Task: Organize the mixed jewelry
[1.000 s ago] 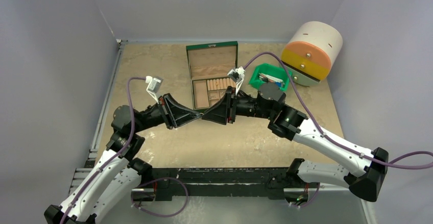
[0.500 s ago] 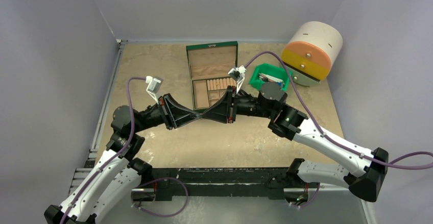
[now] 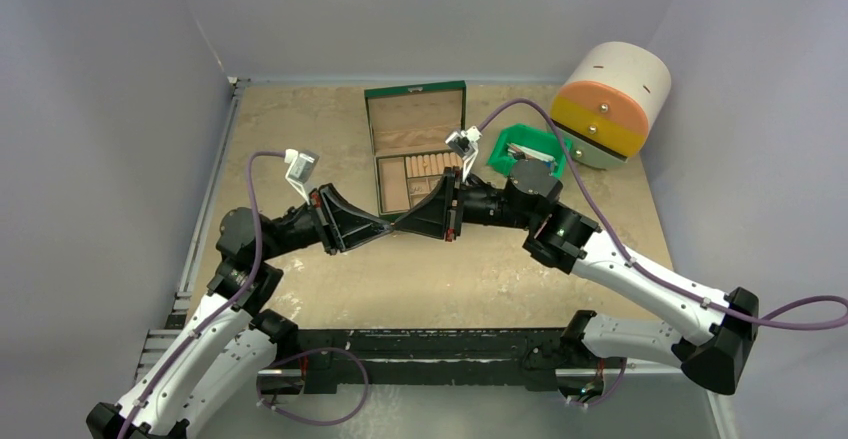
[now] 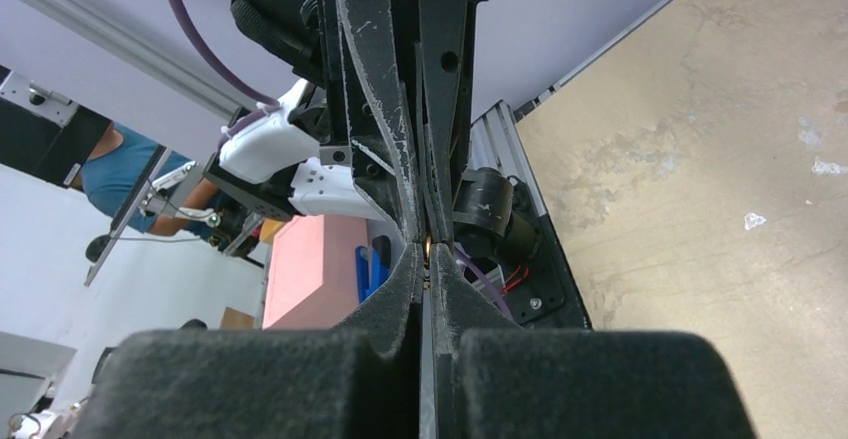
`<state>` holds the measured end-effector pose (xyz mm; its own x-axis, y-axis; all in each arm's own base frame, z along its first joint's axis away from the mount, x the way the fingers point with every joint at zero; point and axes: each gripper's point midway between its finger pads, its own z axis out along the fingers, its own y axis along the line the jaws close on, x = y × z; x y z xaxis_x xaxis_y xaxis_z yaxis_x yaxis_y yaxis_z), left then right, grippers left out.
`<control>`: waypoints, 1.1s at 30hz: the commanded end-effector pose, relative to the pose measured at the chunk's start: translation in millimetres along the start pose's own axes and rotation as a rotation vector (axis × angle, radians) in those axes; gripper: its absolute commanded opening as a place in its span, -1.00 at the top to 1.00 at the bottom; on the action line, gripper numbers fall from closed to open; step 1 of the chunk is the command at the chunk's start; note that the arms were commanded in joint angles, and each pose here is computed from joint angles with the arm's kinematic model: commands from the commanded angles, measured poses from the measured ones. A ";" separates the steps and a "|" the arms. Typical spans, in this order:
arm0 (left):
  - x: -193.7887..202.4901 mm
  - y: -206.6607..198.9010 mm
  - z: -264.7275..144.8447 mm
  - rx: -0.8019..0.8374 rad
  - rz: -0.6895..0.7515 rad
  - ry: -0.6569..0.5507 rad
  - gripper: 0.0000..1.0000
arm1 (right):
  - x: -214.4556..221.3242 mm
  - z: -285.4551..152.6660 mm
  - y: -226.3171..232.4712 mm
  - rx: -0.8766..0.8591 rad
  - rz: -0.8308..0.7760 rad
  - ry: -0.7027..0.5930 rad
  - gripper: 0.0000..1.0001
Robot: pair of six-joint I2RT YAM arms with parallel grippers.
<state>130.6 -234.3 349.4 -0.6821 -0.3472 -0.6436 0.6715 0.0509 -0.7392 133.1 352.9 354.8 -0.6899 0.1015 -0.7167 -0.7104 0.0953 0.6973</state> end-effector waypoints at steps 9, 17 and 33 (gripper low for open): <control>-20.4 16.1 -7.8 -0.223 0.135 -0.043 0.10 | -12.8 -5.5 -13.9 0.132 -0.051 -0.023 1.00; -29.7 63.8 -36.3 -0.568 0.257 -0.009 0.06 | -27.4 -26.3 -75.0 0.512 -0.155 -0.028 1.00; -48.4 95.3 -64.1 -0.742 0.354 -0.171 0.06 | -56.9 -53.1 -204.3 1.084 -0.385 0.076 1.00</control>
<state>199.6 -165.5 286.8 -0.4927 -0.2847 -0.8223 0.4404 0.7335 -0.5178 278.6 290.3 241.7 -0.5464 -0.1429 -0.8252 -0.4660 0.8706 0.1578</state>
